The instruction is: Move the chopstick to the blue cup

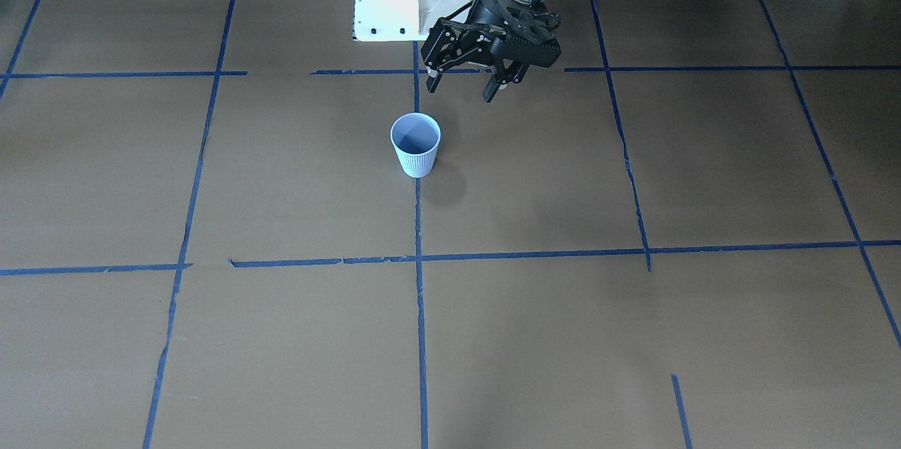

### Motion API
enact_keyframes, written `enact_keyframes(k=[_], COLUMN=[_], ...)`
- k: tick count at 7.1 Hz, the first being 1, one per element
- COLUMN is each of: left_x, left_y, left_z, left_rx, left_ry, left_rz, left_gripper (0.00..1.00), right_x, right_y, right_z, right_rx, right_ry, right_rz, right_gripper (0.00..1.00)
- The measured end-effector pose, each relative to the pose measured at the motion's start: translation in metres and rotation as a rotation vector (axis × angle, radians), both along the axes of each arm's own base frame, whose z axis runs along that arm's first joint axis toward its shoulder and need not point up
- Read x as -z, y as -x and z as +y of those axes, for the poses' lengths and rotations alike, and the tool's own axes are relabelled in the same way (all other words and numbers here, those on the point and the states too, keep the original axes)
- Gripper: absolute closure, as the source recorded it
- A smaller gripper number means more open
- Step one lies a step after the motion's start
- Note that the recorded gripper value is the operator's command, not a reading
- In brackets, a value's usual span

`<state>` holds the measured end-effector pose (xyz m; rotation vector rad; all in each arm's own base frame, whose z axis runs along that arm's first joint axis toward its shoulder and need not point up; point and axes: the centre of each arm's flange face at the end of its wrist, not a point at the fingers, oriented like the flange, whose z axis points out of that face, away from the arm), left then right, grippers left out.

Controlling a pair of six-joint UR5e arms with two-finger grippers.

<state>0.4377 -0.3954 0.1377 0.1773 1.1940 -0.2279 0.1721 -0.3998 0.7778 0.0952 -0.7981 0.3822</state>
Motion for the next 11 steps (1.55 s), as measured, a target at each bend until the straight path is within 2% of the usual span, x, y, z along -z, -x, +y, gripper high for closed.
enact_keyframes(k=[1,2,3,7,9,11], left_x=[0.0,0.0,-0.003,-0.015,-0.018,-0.019], left_y=[0.0,0.001,0.002,0.01,0.011,0.012], left_z=[0.0,0.0,0.0,0.004,0.005,0.005], left_rx=[0.0,0.001,0.001,0.003,0.004,0.004], left_ry=[0.0,0.0,0.002,0.007,0.009,0.01], left_rz=[0.0,0.0,-0.003,-0.013,-0.016,-0.017], left_gripper=[0.0,0.0,0.0,0.0,0.0,0.0], right_x=[-0.002,-0.002,-0.002,0.013,0.03,0.058], right_y=[0.0,0.0,0.0,-0.003,-0.007,-0.01], right_z=[0.0,0.0,-0.001,-0.015,-0.03,-0.03], right_rx=[-0.011,-0.017,-0.019,-0.02,-0.022,-0.026], right_ry=[0.002,0.005,0.005,-0.024,-0.059,-0.116], right_rz=[-0.001,-0.003,-0.003,0.004,0.011,0.022], right_gripper=[0.74,0.9,0.96,0.99,1.0,1.0])
